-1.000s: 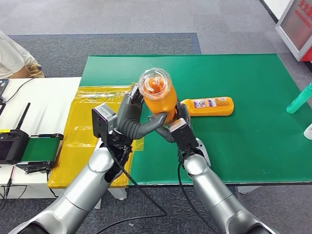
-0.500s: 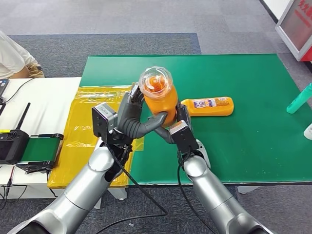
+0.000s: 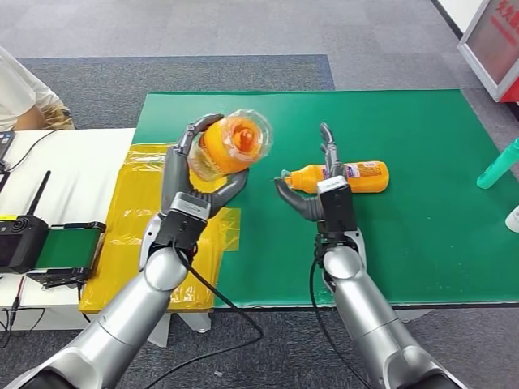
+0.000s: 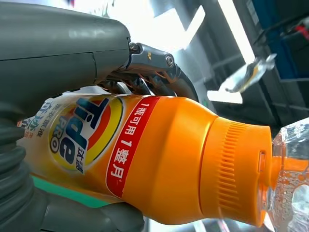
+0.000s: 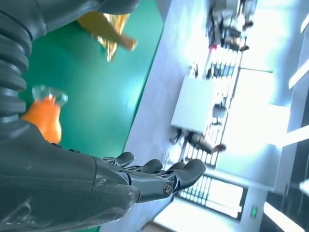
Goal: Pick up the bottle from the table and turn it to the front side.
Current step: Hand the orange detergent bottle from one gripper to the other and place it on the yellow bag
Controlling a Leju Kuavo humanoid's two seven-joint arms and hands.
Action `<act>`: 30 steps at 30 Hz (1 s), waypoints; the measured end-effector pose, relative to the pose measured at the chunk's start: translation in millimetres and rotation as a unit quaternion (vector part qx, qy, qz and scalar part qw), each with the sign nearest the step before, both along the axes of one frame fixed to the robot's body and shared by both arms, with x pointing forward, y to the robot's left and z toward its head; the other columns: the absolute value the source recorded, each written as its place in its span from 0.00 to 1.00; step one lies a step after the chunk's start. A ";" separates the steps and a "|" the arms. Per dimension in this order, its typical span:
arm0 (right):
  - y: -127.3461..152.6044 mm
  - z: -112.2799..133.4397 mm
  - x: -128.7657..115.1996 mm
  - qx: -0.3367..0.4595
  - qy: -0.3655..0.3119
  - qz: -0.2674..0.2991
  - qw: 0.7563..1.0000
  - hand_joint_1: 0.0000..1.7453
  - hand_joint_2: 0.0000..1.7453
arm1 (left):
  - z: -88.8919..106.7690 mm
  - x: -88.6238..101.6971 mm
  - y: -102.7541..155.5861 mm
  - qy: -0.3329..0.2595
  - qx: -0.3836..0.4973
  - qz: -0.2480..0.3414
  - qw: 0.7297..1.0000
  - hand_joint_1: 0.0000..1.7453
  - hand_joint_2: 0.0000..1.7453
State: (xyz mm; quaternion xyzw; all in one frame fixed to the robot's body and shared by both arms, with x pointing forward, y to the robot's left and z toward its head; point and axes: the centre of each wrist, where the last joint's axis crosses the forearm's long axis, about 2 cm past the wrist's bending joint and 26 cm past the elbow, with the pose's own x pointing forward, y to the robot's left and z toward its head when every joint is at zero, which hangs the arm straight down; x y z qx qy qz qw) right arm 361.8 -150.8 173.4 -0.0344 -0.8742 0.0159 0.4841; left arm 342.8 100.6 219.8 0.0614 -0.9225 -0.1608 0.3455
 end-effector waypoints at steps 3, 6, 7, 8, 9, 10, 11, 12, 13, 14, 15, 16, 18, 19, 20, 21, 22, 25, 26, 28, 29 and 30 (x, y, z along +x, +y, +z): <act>-13.6 4.0 0.8 -0.002 -0.014 -0.031 0.999 0.00 1.00 | -5.7 6.1 13.2 -0.026 0.059 0.081 0.995 1.00 1.00; -22.5 11.4 -0.2 -0.001 -0.025 -0.050 0.998 0.00 1.00 | -13.1 12.5 24.9 -0.031 0.114 0.137 0.983 1.00 1.00; -24.4 13.7 -0.8 0.000 -0.029 -0.054 0.998 0.00 1.00 | -15.5 14.6 27.8 -0.031 0.134 0.150 0.979 1.00 1.00; -25.9 15.7 -1.3 0.000 -0.032 -0.057 0.998 0.00 1.00 | -17.8 17.0 30.1 -0.029 0.157 0.161 0.974 1.00 1.00; -27.1 17.6 -1.7 0.000 -0.035 -0.058 0.998 0.00 1.00 | -19.8 19.7 31.9 -0.024 0.180 0.171 0.968 1.00 1.00; -28.1 19.4 -2.1 -0.001 -0.037 -0.059 0.998 0.00 1.00 | -21.9 22.8 33.5 -0.015 0.206 0.179 0.962 1.00 1.00; -28.9 21.3 -2.5 -0.002 -0.039 -0.058 0.998 0.00 1.00 | -24.2 26.8 35.0 -0.001 0.234 0.184 0.955 1.00 1.00; -29.7 23.1 -3.0 -0.004 -0.040 -0.057 0.998 0.00 1.00 | -26.7 31.0 36.7 0.017 0.260 0.186 0.947 1.00 1.00; -30.4 24.6 -3.7 -0.005 -0.041 -0.055 0.998 0.00 1.00 | -29.4 35.3 38.6 0.037 0.284 0.186 0.940 1.00 1.00; -30.9 25.8 -4.5 -0.005 -0.040 -0.052 0.998 0.00 1.00 | -32.0 39.7 40.4 0.059 0.306 0.183 0.933 1.00 1.00; -31.4 26.7 -5.4 -0.005 -0.038 -0.049 0.998 0.00 1.00 | -34.6 44.1 42.2 0.082 0.326 0.177 0.925 1.00 1.00; -32.0 27.4 -6.3 -0.004 -0.036 -0.044 0.998 0.00 1.00 | -37.0 48.2 43.9 0.105 0.347 0.170 0.917 1.00 1.00; -32.9 28.5 -8.1 -0.004 -0.034 -0.034 0.999 0.00 1.00 | -42.4 56.6 47.1 0.161 0.390 0.142 0.896 1.00 1.00; -33.3 29.0 -8.9 -0.005 -0.034 -0.030 0.999 0.00 1.00 | -45.3 59.8 48.4 0.189 0.408 0.125 0.885 1.00 1.00; -33.6 29.4 -9.4 -0.006 -0.034 -0.026 0.999 0.00 1.00 | -48.0 62.4 49.4 0.212 0.423 0.107 0.874 1.00 1.00; -33.8 29.8 -9.7 -0.007 -0.034 -0.024 0.999 0.00 1.00 | -50.1 64.5 49.8 0.231 0.435 0.093 0.866 1.00 1.00; -34.1 30.2 -9.9 -0.008 -0.035 -0.021 0.999 0.00 1.00 | -51.6 66.4 50.1 0.245 0.443 0.081 0.859 1.00 1.00; -34.3 31.1 -9.8 -0.009 -0.037 -0.016 0.999 0.00 1.00 | -53.8 72.5 50.9 0.275 0.461 0.056 0.842 1.00 1.00; -34.3 31.3 -9.8 -0.009 -0.037 -0.015 0.999 0.00 1.00 | -54.1 73.7 50.7 0.281 0.466 0.050 0.838 1.00 1.00; -34.2 31.9 -9.4 -0.009 -0.036 -0.012 0.999 0.00 1.00 | -55.0 74.7 49.4 0.292 0.472 0.040 0.831 1.00 1.00; -34.1 32.4 -9.1 -0.009 -0.036 -0.011 0.999 0.00 1.00 | -55.7 74.9 48.8 0.297 0.474 0.036 0.828 1.00 1.00; -34.1 32.8 -8.8 -0.008 -0.037 -0.010 0.999 0.00 1.00 | -56.2 75.2 48.5 0.301 0.476 0.032 0.825 1.00 1.00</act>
